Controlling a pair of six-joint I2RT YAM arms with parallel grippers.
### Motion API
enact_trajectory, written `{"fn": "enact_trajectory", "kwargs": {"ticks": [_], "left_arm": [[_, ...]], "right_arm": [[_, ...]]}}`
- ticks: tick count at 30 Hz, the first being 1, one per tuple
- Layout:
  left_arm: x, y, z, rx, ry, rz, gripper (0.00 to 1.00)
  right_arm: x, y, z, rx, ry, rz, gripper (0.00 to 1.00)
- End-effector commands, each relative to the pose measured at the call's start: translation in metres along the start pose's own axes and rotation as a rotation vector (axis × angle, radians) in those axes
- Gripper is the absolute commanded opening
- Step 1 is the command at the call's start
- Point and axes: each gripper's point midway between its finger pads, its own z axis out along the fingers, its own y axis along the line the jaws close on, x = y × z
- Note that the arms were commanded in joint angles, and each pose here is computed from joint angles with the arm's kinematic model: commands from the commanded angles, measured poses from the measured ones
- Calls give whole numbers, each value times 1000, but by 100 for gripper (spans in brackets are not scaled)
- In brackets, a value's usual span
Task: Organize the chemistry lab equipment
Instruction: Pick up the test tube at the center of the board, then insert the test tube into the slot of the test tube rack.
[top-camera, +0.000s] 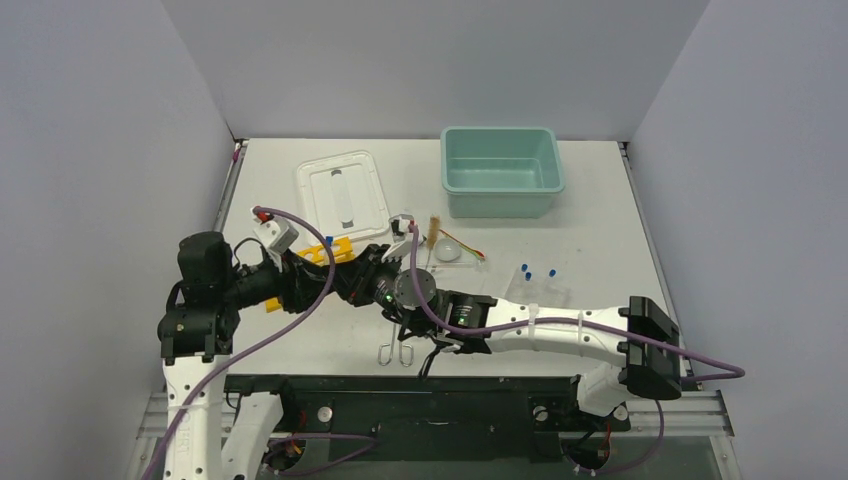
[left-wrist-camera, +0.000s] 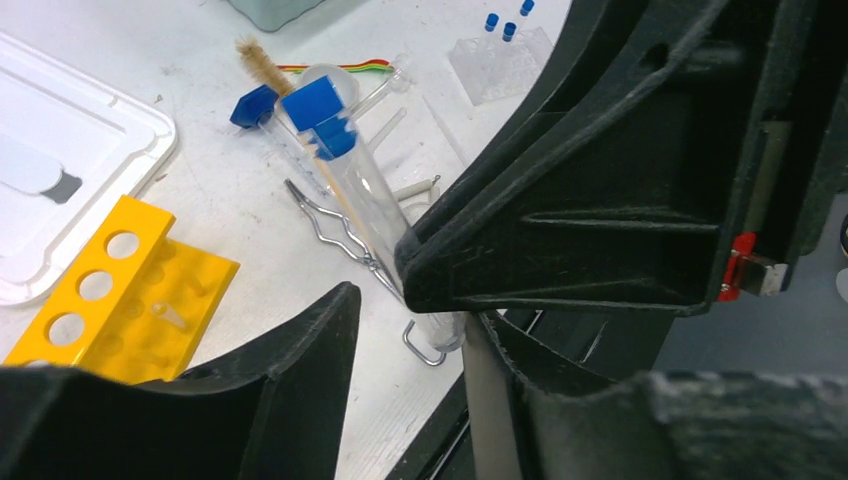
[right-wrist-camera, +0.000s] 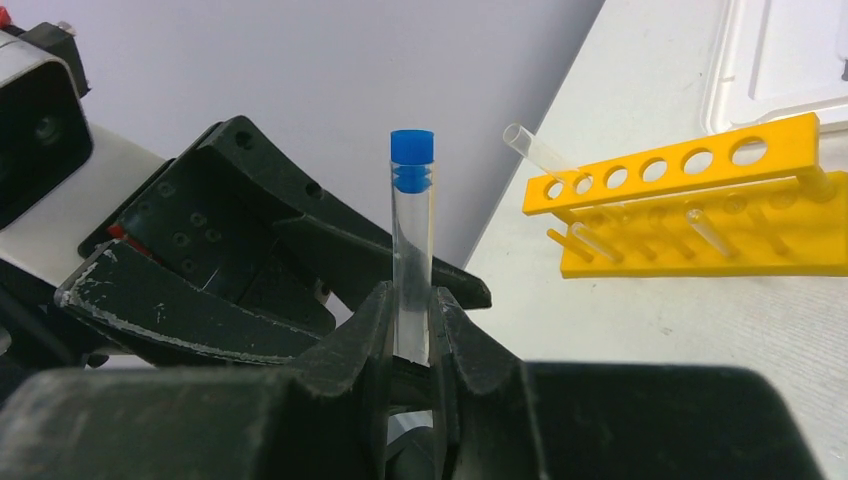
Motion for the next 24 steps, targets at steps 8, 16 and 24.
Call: {"fn": "enact_trajectory", "kwargs": {"ticks": [8,16,24], "left_arm": [[-9,5,-3,-41,-27,91,13],[-3,3,-7,-50,-6,112,0],[2,-1,-10,-42,16,138,0]], "right_arm": [[30,6,-11,-48,183,-35,2],[11,-15,-15,-20,246,-37,25],[-2,-33,-28,4,379,-57,45]]}}
